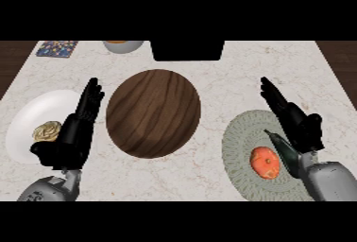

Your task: Pick the squash from the placemat and place it in the bowl

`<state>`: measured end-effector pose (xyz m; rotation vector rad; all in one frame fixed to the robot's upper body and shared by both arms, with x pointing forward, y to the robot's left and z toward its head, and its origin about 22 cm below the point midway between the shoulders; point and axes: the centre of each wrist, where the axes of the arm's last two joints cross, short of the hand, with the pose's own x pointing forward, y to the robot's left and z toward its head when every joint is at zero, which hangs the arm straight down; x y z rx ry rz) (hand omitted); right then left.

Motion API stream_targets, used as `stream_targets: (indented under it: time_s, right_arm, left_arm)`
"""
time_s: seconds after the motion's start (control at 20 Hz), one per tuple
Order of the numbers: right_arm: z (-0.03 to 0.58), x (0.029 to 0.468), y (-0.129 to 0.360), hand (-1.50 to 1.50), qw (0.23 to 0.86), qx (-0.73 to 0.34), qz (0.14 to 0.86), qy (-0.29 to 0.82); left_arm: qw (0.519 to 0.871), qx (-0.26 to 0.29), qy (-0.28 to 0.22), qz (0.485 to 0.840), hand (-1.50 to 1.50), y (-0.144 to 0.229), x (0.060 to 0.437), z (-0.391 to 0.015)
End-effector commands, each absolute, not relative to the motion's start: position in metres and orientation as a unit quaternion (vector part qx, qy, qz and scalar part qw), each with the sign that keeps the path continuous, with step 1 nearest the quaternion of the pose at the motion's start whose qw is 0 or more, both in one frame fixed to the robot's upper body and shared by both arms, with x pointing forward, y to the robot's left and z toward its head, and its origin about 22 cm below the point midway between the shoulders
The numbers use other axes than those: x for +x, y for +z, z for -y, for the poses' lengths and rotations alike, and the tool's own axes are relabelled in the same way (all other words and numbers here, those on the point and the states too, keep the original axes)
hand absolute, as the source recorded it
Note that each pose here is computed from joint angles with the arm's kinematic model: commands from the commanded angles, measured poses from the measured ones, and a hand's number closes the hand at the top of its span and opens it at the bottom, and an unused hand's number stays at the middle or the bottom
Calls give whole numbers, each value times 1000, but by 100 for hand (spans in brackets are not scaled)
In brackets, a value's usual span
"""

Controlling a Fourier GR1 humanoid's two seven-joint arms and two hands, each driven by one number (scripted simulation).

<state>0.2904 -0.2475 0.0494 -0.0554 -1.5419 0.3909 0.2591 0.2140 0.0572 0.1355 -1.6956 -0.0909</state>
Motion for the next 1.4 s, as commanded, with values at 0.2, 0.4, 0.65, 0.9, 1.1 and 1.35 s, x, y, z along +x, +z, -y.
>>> stream_targets:
  time_s: [0.2,0.4,0.65,0.9,1.1,1.35]
  right_arm:
    - [276,256,27,150,693,-49,718,39]
    - [280,229,2,-150,610,-229,745,143]
    - [258,188,-29,-150,539,-183,811,136]
    - [246,157,12,-150,532,-242,792,180]
    - [269,154,43,-150,565,-330,718,239]
    - [261,164,89,-150,609,-349,633,326]
  left_arm:
    - [717,51,-83,690,0,78,269,-287]
    - [750,35,-70,657,0,59,268,-284]
    - [752,20,-83,653,0,65,272,-285]
    - [753,23,-92,651,0,56,284,-286]
    - [756,25,-95,647,0,53,269,-305]
    - [753,22,-94,651,0,59,289,-292]
